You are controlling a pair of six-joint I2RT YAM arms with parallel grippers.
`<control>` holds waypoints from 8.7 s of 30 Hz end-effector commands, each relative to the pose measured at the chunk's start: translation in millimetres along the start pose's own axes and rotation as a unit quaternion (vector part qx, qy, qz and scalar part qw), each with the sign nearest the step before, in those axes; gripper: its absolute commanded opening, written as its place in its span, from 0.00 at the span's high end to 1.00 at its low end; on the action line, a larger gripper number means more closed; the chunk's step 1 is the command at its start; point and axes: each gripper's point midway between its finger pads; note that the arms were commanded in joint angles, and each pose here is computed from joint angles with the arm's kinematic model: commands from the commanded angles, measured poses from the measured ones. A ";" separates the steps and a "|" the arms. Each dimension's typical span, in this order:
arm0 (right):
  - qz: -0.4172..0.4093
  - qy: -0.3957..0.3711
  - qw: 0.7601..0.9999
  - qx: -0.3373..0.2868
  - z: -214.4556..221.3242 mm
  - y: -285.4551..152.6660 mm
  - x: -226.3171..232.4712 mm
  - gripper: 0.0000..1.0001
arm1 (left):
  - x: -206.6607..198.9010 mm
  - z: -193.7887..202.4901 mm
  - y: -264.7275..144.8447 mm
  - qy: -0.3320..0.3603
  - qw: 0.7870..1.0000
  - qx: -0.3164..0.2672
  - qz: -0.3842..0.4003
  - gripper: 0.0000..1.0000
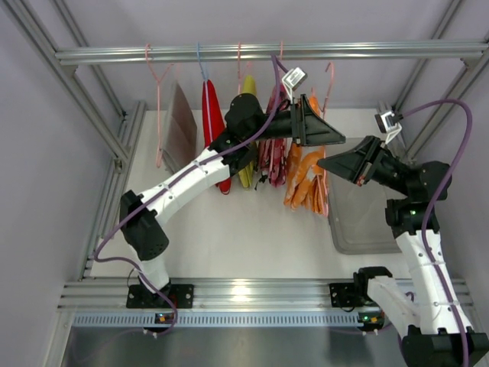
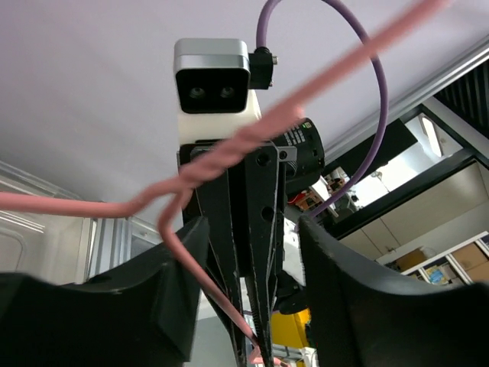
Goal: Remove the trousers from the hanger
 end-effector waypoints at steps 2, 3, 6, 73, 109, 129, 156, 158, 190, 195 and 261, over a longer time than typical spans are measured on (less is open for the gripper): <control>-0.027 -0.106 0.993 -0.039 -11.1 -3.1 23.1 1.00 | -46.0 -11.6 2.6 0.040 0.997 -0.019 0.057 0.51; -0.025 -0.103 0.994 -0.040 -10.1 -3.4 20.9 1.00 | -48.1 -10.7 1.3 0.039 0.997 -0.019 0.057 0.54; -0.021 -0.098 0.994 -0.043 -9.0 -3.9 17.7 1.00 | -48.8 -6.5 -3.4 0.041 0.998 -0.015 0.050 0.63; 0.195 -0.482 0.852 0.055 84.0 -70.6 -164.3 0.28 | -151.2 -53.3 -22.1 0.081 0.988 -0.069 0.107 1.00; 0.222 -0.487 0.840 -0.090 8.3 -19.3 -147.3 0.42 | -119.3 -46.1 -10.5 0.036 0.994 -0.061 0.085 1.00; 0.294 -0.490 0.790 -0.223 -83.5 -72.8 -6.6 1.00 | -26.3 2.8 -24.1 0.104 0.994 0.028 -0.022 1.00; 0.295 -0.572 0.619 -0.450 -245.8 -114.4 204.5 1.00 | 55.3 40.0 -42.5 0.088 0.987 0.050 -0.128 1.00; 0.308 -0.587 0.589 -0.462 -254.1 -123.8 218.6 1.00 | 55.6 40.6 -42.2 0.085 0.987 0.050 -0.126 1.00; 0.707 -0.634 0.284 -0.134 -173.2 -241.2 26.4 1.00 | 28.8 8.1 -47.5 0.084 0.991 0.010 -0.100 1.00; 0.706 -0.638 0.280 -0.125 -173.4 -241.8 29.4 1.00 | 35.0 5.1 -48.0 0.074 0.992 0.007 -0.104 1.00; 0.230 -0.426 0.874 0.043 31.6 -79.1 -13.4 0.45 | 29.4 44.1 -56.5 0.133 0.982 0.077 -0.112 1.00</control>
Point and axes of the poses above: each gripper's point midway between its finger pads, its own y axis out along the fingers, its own x axis along the line the jaws close on, z = x × y, and after that the axes turned 8 degrees about -y, right-handed
